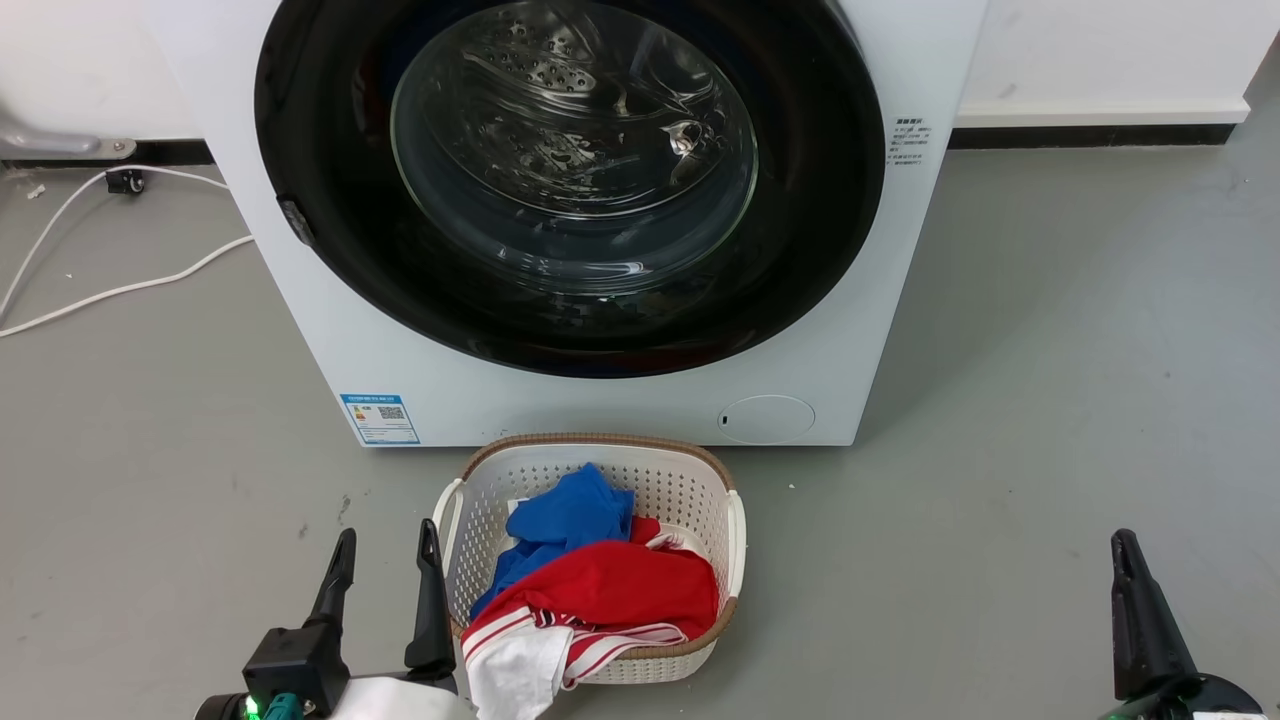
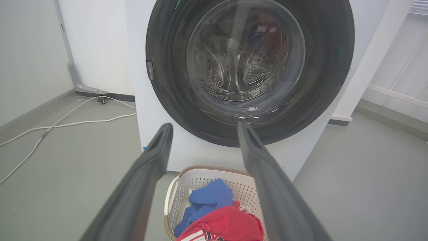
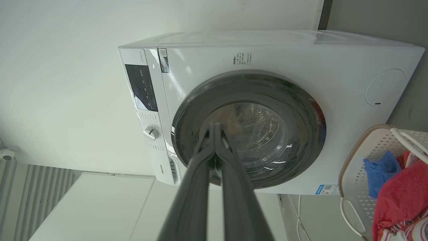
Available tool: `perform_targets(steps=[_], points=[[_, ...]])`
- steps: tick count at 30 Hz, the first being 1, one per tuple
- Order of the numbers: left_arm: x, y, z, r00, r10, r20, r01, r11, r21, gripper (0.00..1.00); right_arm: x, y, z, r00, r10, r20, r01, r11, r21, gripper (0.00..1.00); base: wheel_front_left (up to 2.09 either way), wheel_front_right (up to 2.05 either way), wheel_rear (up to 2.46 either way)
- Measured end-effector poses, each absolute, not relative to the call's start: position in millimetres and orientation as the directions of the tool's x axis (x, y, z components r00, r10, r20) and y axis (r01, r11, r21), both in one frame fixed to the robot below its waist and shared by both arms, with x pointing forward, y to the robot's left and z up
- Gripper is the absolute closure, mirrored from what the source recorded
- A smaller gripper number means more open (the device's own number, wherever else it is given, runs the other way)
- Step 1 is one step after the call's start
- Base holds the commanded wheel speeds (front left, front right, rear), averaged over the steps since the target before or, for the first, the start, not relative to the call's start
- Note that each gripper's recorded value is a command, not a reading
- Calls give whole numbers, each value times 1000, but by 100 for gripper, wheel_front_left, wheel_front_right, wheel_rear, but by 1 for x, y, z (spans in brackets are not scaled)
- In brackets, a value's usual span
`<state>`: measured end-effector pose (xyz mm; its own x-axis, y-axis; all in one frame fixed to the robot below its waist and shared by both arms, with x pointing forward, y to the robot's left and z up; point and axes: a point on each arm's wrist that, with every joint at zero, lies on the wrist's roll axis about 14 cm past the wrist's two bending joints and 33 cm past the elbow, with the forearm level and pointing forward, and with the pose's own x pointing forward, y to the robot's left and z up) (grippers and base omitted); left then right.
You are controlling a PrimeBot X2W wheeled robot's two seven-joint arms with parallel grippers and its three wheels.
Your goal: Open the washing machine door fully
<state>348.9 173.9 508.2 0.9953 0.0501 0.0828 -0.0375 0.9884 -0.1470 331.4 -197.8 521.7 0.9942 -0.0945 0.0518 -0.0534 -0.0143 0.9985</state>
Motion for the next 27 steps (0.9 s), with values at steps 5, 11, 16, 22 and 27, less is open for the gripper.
perform_targets(steps=[5,11,16,22,27], points=[[350,174,509,995,52,84,-40,990,-139,0,332,-203,516,994,-105,33,-34,-14,999,100,0,0,0],[357,174,510,995,53,88,-41,991,-130,0,347,-220,507,989,-146,9,-13,-28,1000,100,0,0,0],[367,177,510,994,64,91,-53,992,-113,0,375,-245,511,984,-177,25,-26,-7,1000,100,0,0,0],[382,181,508,993,77,88,-69,993,-97,0,419,-274,518,981,-188,51,-48,21,999,100,0,0,0],[396,182,503,994,79,80,-72,994,-88,0,461,-293,529,980,-180,86,-80,39,996,100,0,0,0]])
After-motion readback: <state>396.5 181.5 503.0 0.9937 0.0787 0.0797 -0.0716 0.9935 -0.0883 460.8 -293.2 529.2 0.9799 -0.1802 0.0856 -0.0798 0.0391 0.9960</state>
